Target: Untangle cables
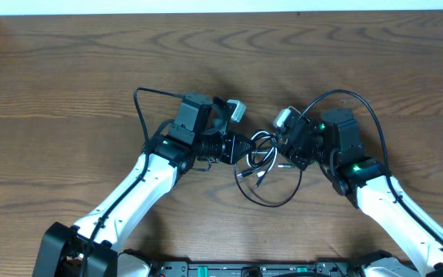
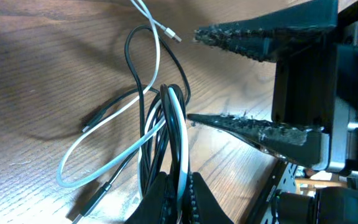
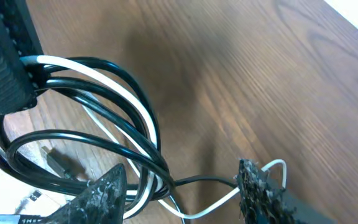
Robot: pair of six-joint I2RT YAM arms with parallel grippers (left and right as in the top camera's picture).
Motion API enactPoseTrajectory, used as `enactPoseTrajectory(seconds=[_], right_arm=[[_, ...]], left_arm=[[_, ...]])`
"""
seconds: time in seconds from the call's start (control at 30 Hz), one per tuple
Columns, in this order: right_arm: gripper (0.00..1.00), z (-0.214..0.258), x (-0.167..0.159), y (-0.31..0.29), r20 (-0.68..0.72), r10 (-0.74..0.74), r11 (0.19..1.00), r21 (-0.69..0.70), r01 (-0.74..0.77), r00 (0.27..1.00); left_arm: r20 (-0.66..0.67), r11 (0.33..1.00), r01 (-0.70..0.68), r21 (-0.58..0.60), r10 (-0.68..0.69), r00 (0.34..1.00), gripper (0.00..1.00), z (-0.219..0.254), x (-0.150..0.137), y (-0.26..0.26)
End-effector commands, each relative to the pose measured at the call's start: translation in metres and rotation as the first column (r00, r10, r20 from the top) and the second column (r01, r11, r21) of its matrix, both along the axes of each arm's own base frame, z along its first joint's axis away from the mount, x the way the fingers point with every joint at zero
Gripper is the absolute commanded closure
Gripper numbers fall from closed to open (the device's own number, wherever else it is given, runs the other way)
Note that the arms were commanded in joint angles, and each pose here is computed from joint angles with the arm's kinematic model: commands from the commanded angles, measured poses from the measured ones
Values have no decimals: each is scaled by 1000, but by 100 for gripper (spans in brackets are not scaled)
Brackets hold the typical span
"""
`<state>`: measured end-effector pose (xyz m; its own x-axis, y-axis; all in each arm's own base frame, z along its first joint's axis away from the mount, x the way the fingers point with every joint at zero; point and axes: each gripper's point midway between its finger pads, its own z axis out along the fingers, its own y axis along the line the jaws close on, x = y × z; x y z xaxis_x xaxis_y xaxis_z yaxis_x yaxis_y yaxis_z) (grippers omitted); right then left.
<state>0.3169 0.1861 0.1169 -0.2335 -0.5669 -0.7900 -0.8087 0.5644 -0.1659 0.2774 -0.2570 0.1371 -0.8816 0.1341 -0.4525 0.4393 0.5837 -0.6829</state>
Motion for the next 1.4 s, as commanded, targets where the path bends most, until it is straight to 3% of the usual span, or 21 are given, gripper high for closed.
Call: enactPoseTrajectory(seconds=[0.0,0.33,0.4,0.57,0.7,0.8,0.87,0.93,0.97,1.1,1.13,1.2,1.23,1.37], right_arm=[[47,3,-3,6,15,45,999,3,-45,999],[52,4,-13,14,-13,101,994,43,-100,995],[60,6,-16,17,-17,118,991,58,-117,993],[99,1,-20,16,-49,118,992,60,-115,992],[99,-3,-23,15,-80,106,993,57,-102,991],[99,-10,-7,-5,-170,-126,989,58,137,977],[99,-19,16,-50,-215,-457,882,10,470,863],[99,-26,25,-95,-241,-701,695,-21,719,671],[99,-30,24,-113,-265,-774,602,-28,798,575],[98,-35,22,-131,-332,-815,512,-24,859,476],[91,-34,22,-127,-350,-803,518,-11,855,482],[67,-31,24,-110,-399,-744,571,36,820,536],[62,-25,25,-93,-409,-667,655,75,752,622],[59,-7,20,-52,-345,-410,858,169,485,845]], left_arm=[[13,997,56,-57,-55,998,93,12,-8,-5],[8,994,75,-79,-74,997,93,15,-11,-8],[6,992,89,-94,-89,996,92,18,-13,-9],[28,992,82,-92,-80,996,92,19,-9,-9],[64,1000,-21,11,20,998,93,5,9,3],[128,972,-174,157,155,980,92,-12,32,28],[143,959,-209,190,183,973,92,-16,37,34],[143,959,-208,190,183,973,93,-16,37,34],[142,959,-208,190,183,973,92,-16,37,34],[138,960,-206,191,182,974,93,-16,36,34],[135,962,-200,186,177,975,92,-16,35,33],[119,971,-173,163,155,981,92,-14,31,28],[106,978,-150,144,136,985,93,-12,27,25],[102,980,-142,137,129,986,92,-11,26,23]])
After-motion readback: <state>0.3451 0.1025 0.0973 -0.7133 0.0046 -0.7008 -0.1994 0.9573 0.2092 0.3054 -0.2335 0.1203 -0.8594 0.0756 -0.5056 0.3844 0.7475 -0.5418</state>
